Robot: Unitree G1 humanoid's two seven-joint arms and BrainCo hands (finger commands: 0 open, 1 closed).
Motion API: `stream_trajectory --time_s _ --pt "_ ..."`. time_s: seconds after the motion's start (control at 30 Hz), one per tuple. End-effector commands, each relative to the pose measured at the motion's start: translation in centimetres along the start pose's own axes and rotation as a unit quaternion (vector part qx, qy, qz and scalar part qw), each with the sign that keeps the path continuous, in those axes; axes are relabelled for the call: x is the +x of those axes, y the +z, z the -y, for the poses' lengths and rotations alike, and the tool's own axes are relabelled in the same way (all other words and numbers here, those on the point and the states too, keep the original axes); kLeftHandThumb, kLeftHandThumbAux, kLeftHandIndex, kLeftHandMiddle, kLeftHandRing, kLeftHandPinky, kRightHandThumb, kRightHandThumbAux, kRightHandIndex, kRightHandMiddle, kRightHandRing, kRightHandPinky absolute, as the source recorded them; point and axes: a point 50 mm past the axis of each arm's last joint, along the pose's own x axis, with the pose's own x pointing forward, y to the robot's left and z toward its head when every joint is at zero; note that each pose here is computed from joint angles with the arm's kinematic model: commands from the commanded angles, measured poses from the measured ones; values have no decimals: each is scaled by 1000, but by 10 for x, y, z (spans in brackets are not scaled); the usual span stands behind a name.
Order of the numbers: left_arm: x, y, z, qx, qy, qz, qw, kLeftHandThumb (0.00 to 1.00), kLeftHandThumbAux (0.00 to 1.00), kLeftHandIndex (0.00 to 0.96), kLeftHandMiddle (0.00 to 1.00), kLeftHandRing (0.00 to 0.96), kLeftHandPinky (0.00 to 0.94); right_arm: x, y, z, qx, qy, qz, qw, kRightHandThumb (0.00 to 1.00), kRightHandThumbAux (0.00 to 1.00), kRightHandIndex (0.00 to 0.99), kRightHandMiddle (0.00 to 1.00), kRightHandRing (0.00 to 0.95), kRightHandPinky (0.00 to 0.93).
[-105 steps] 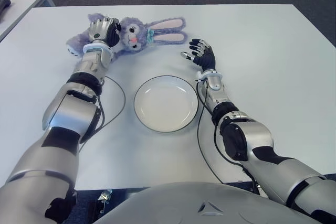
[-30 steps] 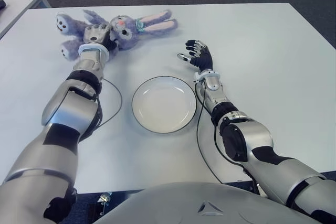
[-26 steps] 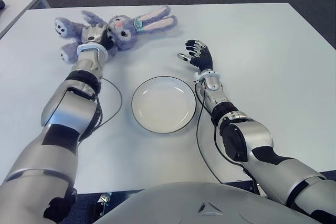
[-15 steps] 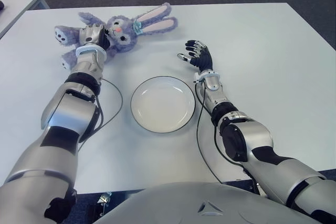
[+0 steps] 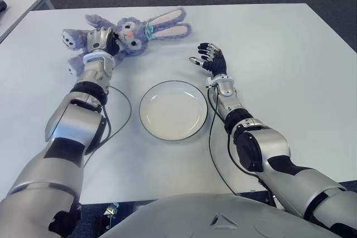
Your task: Put the doll into the plate.
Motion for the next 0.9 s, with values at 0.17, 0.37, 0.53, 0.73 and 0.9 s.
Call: stream_trajectory --time_s 0.17,0.37,0.53,0.73,0.9 --pt "-54 2 83 -48 -131 20 990 843 666 412 492 605 670 -73 -100 -23 43 3 -214 976 66 943 271 286 257 229" --pt "-73 2 85 -76 -143 54 985 845 665 406 518 689 756 -72 -99 -23 48 2 -214 976 66 938 262 283 257 241" --pt "-98 9 85 -94 -162 80 979 847 665 405 529 754 794 -72 -100 -23 51 1 -212 976 65 937 263 282 253 218" --pt "-127 19 80 -118 -191 106 969 848 665 404 534 773 802 -72 -100 -23 53 1 -214 975 64 929 258 274 246 216" --pt "-145 25 70 -140 -215 109 960 848 665 403 536 778 806 -72 -100 -23 56 0 -216 975 69 929 259 274 247 222"
